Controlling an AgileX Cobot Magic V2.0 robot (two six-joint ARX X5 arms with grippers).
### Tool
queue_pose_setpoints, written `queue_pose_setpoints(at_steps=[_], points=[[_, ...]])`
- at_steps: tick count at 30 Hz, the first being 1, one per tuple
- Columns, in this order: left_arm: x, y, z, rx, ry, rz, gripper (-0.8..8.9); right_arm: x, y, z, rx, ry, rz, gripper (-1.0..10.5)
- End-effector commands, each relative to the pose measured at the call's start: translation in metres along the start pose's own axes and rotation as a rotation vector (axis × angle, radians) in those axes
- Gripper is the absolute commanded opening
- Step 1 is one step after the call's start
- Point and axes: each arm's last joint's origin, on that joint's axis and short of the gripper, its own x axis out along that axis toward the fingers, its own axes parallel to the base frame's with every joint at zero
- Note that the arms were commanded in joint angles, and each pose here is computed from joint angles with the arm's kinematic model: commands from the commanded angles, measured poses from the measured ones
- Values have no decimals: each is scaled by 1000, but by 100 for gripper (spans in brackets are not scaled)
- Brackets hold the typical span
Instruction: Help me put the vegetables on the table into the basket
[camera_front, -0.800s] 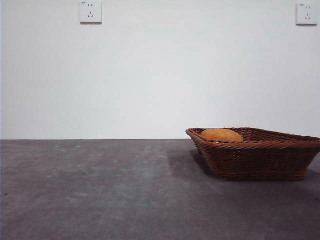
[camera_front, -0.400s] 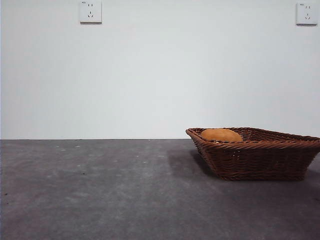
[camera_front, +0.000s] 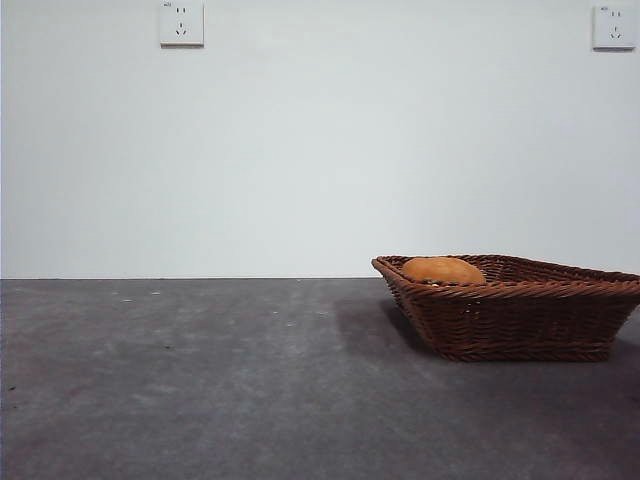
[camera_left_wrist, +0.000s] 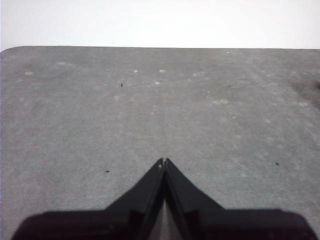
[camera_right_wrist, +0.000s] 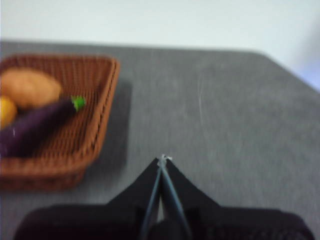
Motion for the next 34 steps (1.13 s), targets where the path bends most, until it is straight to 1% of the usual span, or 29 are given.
queue_pose_setpoints(at_steps=[1,7,11,34], points=[[1,0,-3,-11,6,2,-3,0,0,-2,-3,-10,-5,1],[1,0,-3,-11,7,3,-3,0,0,-1,-13,-19,-10,1],[1,0,-3,-11,8,2,-3,0,0,-1,0,-18,-8,1],[1,0,-3,-11,8,2,-3,0,0,-1,-1,-18,-6,1]])
